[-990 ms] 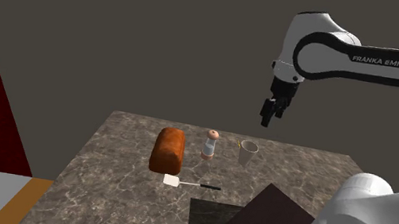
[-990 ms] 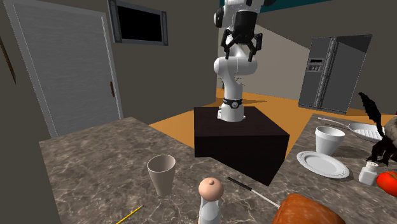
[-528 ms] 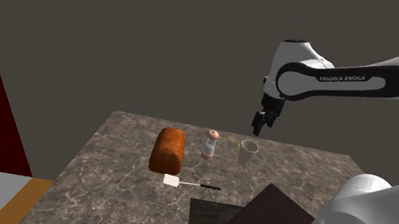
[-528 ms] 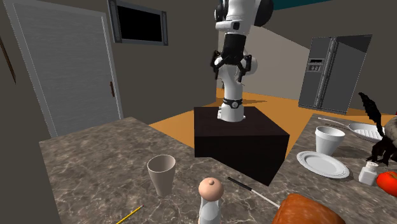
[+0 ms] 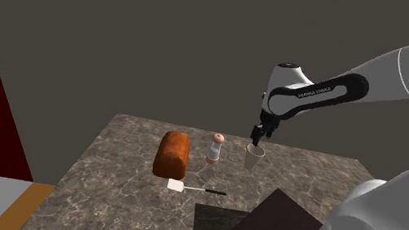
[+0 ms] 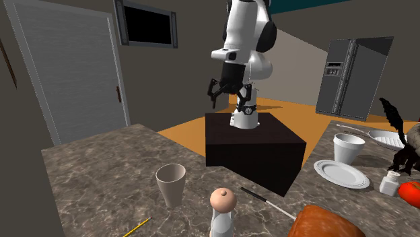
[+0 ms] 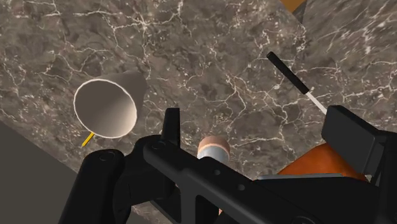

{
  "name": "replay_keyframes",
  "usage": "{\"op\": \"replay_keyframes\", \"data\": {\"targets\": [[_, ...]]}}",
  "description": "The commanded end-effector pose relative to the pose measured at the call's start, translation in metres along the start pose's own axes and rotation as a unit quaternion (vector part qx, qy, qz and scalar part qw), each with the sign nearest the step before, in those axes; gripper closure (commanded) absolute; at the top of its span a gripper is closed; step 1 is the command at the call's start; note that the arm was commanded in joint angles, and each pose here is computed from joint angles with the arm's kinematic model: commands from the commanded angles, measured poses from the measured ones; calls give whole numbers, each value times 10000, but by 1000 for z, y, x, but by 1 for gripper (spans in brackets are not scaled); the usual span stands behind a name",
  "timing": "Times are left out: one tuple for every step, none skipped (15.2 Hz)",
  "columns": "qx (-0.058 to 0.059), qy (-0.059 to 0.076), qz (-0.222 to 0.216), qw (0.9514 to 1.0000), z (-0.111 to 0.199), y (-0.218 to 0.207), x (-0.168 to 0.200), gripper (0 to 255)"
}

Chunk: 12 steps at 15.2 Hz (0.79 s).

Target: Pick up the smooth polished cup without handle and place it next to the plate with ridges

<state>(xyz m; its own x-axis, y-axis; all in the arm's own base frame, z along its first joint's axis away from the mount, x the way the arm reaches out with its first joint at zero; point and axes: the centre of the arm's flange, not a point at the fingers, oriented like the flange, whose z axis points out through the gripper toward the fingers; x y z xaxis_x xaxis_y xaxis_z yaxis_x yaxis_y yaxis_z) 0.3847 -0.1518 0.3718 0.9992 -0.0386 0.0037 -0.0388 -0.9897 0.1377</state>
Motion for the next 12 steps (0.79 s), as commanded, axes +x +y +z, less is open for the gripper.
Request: {"op": "replay_keyframes", "data": {"targets": [[-30, 34, 36, 10000, 20, 9, 8, 0], [-43, 43, 54, 10000, 31, 14, 13, 0], [-55, 53, 72, 9999, 42, 19, 17, 0], [-68, 62, 91, 9999, 52, 24, 22, 0], [-81, 72, 109, 9999, 63, 29, 26, 0], [-93, 81, 127, 9998, 74, 34, 31, 0], [-106, 91, 145, 9998, 85, 40, 36, 0], [-119, 100, 163, 9997, 96, 45, 40, 0], [-132, 109, 181, 9997, 107, 51, 45, 0], [-144, 119, 200, 9996, 118, 56, 49, 0], [-157, 128, 218, 9996, 128, 61, 54, 0], [-170, 138, 236, 9995, 139, 67, 59, 0]]}}
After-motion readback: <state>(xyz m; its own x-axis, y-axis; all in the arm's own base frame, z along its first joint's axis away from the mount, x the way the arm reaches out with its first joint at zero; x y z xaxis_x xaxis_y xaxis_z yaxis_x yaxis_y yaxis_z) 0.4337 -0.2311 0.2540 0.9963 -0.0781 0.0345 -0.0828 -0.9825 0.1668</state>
